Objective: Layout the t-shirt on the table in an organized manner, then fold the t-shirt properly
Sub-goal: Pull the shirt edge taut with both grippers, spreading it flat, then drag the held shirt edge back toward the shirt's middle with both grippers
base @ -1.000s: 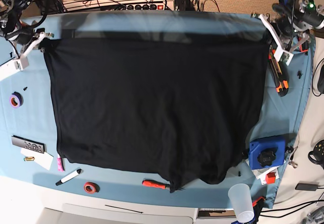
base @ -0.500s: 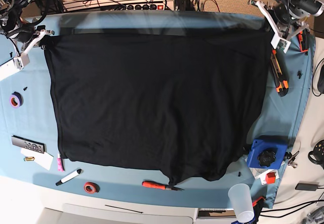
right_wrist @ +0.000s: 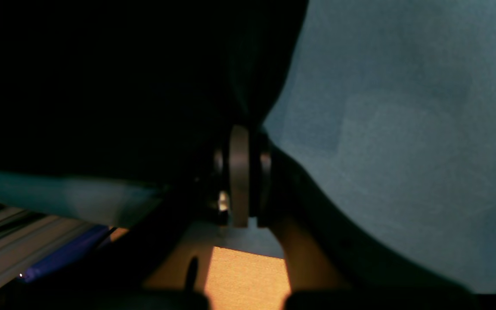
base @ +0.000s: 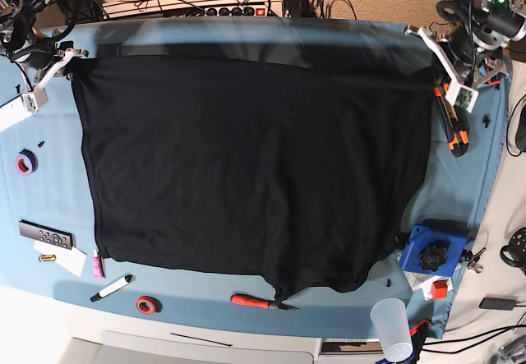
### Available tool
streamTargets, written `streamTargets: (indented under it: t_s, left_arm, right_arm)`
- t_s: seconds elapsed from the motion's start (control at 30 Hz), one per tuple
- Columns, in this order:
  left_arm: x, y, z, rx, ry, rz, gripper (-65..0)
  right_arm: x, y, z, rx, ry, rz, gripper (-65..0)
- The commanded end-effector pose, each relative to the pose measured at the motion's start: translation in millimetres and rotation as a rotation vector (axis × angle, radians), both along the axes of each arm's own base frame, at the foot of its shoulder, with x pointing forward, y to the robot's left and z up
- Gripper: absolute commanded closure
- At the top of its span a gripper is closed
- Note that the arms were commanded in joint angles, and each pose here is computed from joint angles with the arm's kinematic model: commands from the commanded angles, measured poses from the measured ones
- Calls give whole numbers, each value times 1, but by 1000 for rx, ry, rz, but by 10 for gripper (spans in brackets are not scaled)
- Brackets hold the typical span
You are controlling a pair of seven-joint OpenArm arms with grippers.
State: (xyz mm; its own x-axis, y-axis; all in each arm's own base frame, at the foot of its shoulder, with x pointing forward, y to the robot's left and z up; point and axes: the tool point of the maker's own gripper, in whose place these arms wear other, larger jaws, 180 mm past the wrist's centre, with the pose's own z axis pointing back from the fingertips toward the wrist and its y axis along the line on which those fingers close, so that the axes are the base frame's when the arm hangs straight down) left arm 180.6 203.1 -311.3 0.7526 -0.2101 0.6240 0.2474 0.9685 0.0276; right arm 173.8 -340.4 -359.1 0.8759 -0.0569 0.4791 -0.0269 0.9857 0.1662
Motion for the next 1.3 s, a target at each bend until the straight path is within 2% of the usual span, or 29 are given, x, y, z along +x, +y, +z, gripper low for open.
streamTargets:
  t_s: [0.0,0.2,0.37,0.53,0.63,0.73,0.87,0.97,1.1,1.27]
  left_arm:
    - [9,3,10,14,-47,-2,0]
    - [30,-10,11,-35,-105,-75,0]
    - [53,-27,4,-76,-121,-120,0]
    - [90,-31,-5,24,-168,-125,0]
    - [111,-28,2,102,-206,-115,0]
    - [129,-39,7,98,-252,-150,0]
    - [144,-54,-11,114,-223,-218,0]
    - [162,-46,-15,155,-236,-173,0]
    - [181,-41,-14,152,-254,-158,0]
    - [194,-33,-28,137,-207,-147,0]
  right_arm:
    - [8,-8,12,-32,-41,7,0]
    - [14,-9,16,-33,-83,0,0]
    - [29,-23,25,-108,-172,-29,0]
    - [50,-23,37,-121,-237,-31,0]
    - [67,-10,40,-106,-263,8,0]
    - [84,7,33,-119,-264,71,0]
    - [108,7,16,-174,-239,46,0]
    - [127,7,7,-150,-248,28,0]
    - [150,2,1,-90,-253,-18,0]
    - [174,-5,4,-58,-279,-57,0]
